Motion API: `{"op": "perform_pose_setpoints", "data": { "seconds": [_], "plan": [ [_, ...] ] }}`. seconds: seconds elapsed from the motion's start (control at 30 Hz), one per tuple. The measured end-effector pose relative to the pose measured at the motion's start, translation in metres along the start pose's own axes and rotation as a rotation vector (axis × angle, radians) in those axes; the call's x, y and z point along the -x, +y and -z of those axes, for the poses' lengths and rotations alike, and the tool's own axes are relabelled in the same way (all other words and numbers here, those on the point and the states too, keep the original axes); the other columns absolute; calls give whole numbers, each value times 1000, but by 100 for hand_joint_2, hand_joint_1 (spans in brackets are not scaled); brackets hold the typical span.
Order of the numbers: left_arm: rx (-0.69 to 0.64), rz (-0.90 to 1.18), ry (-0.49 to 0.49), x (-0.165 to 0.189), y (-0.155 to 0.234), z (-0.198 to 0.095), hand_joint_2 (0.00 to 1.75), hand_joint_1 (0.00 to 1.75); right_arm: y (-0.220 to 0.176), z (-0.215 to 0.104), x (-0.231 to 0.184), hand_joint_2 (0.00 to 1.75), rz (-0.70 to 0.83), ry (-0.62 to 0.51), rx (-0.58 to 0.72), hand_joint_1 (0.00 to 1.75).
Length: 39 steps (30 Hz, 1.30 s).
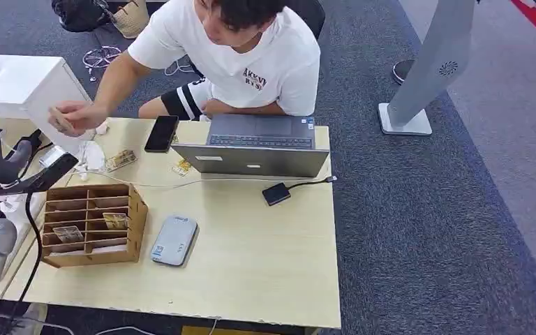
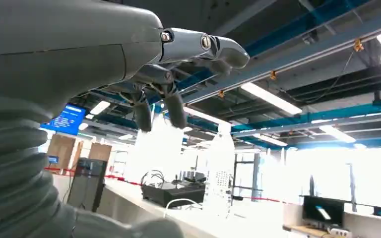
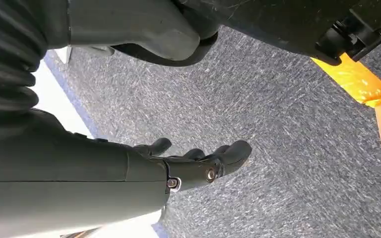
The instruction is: Pass the card to the sensor for recognition and then transmit it.
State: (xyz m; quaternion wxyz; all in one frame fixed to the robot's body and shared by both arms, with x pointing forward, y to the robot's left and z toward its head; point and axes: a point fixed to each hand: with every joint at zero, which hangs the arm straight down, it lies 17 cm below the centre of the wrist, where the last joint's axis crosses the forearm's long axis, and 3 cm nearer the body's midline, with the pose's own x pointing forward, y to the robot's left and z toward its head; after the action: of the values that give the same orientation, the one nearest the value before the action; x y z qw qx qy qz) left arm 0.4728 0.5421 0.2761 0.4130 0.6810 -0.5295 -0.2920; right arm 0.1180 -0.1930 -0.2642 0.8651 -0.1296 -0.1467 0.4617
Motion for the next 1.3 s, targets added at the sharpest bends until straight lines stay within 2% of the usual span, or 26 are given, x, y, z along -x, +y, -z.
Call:
{"op": "perform_pose_setpoints", "data": {
  "seconds": [0.1,0.17,0.3,0.4,0.5,0.57,0.67,0.77,0.83,0.9,0.97,1.07,1.13,1.17,1.23,1.27,1.3],
  "plan": [
    [-20,-56,-24,-3,7,-12,175,0,0,0,1,175,1,1,0,0],
    [-30,-187,-53,-9,14,-26,175,0,0,0,1,175,15,4,0,0],
    [139,-767,-118,-34,18,-88,175,0,1,0,1,175,60,3,6,0],
    [237,-1068,-220,-44,51,-132,175,0,2,-1,2,175,74,3,9,0],
    [279,-1278,-254,-20,97,-163,175,0,2,-1,4,175,99,12,10,0],
    [194,-1317,-201,22,130,-188,175,0,3,-1,4,175,113,13,12,0],
    [-75,-1339,24,90,154,-223,175,0,4,-1,3,175,132,9,14,0],
    [-222,-1356,177,124,159,-257,175,0,4,-2,3,175,145,8,16,0],
    [-335,-1374,340,148,150,-283,175,0,5,-2,4,175,161,10,17,0],
    [-394,-1367,448,159,136,-307,175,0,7,-2,4,175,166,9,16,0],
    [-423,-1373,505,161,124,-324,175,0,7,-3,4,175,169,11,16,0],
    [-526,-1387,674,177,96,-362,175,0,10,-3,4,175,187,11,15,0],
    [-658,-1426,909,188,34,-422,175,0,11,-4,4,175,181,17,10,0],
    [-719,-1444,1072,185,-9,-463,175,0,10,-3,6,175,170,30,8,0],
    [-741,-1423,1391,151,-80,-540,175,0,9,-3,7,175,153,49,1,0],
    [-723,-1411,1507,130,-104,-567,175,0,9,-3,7,175,147,52,-2,0],
    [-710,-1406,1569,116,-119,-584,175,0,9,-3,7,175,144,55,-6,0]
  ]
}}
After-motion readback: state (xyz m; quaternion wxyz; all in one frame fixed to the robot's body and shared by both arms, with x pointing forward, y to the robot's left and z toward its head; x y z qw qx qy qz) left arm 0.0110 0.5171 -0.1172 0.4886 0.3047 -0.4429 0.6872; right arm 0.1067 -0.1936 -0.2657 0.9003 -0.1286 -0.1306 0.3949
